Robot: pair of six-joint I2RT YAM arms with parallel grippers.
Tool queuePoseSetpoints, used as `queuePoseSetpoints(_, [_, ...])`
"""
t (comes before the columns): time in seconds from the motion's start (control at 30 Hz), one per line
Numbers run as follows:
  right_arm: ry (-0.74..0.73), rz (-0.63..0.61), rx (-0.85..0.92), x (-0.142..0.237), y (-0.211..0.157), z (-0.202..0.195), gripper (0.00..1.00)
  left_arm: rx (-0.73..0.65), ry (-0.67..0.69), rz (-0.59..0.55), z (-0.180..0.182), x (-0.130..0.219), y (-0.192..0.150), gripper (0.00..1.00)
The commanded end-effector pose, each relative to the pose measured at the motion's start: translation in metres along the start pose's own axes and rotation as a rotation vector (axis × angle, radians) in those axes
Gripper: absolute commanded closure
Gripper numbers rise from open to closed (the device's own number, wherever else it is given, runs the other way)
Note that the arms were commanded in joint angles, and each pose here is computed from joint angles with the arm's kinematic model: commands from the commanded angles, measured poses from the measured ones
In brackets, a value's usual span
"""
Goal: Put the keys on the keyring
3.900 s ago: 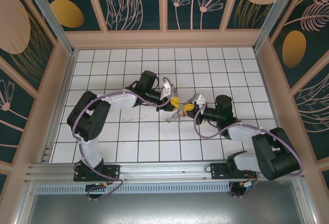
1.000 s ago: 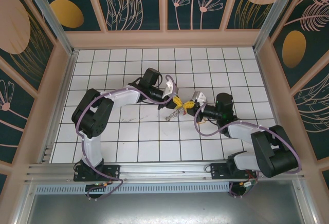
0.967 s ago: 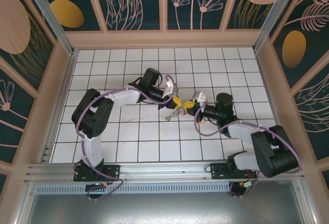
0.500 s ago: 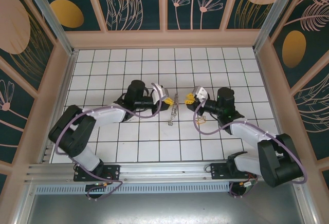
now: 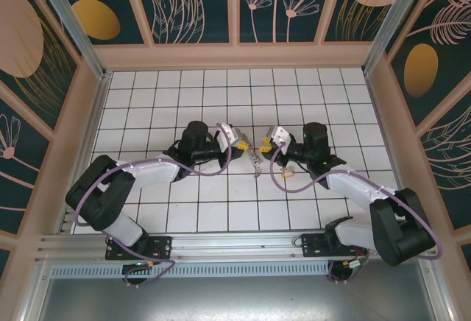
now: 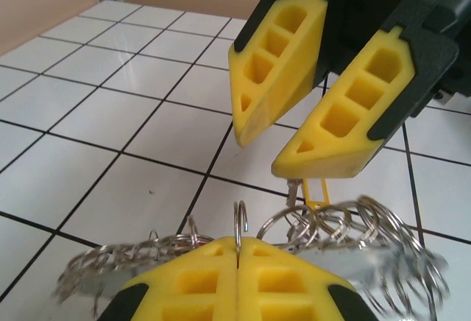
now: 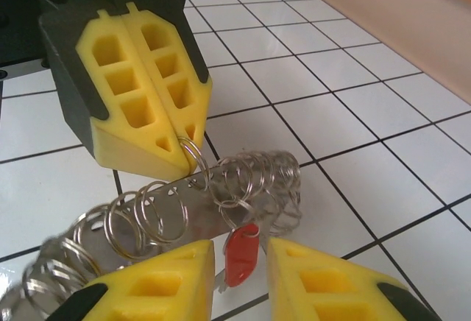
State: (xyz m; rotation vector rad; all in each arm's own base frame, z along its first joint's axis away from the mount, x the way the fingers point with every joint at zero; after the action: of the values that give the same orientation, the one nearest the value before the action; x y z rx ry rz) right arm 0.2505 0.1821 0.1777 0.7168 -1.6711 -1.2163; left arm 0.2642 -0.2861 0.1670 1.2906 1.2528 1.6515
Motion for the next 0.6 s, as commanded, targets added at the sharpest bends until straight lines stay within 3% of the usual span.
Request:
queuePoseSetpoints(0.0, [-0.006, 0.02, 0.052, -0.002, 0.006, -0.003, 0.75, -0.013, -0.022, -0.031, -0.003, -0.002, -0.001, 1.0])
queuePoseSetpoints(0.17, [-0.006, 0.035, 0.069, -0.004, 0.008, -0.007, 0.76, -0.004, -0.04, -0.042, -0.008, 0.0, -0.007, 1.0])
queuePoseSetpoints(0.57, [0.156, 0.072, 0.199, -0.014, 0.009, 0.012, 0.75, -0.009, -0.112, -0.041, -0.015, -0.002, -0.011, 1.0])
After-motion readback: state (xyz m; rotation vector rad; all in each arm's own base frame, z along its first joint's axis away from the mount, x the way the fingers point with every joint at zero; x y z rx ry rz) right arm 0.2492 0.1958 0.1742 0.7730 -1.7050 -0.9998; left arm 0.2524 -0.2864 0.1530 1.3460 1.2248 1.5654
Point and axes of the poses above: each hand's point on the last joint's axis, 136 mm out from that joint toward the fingers, its own x axis back along the fingers, its own z axis along the line the jaws close on, y = z × x, the point moved 6 cm from there along x, back along the fingers, and after that the axes turned 5 degrees about -x, right-handed, at the moved point
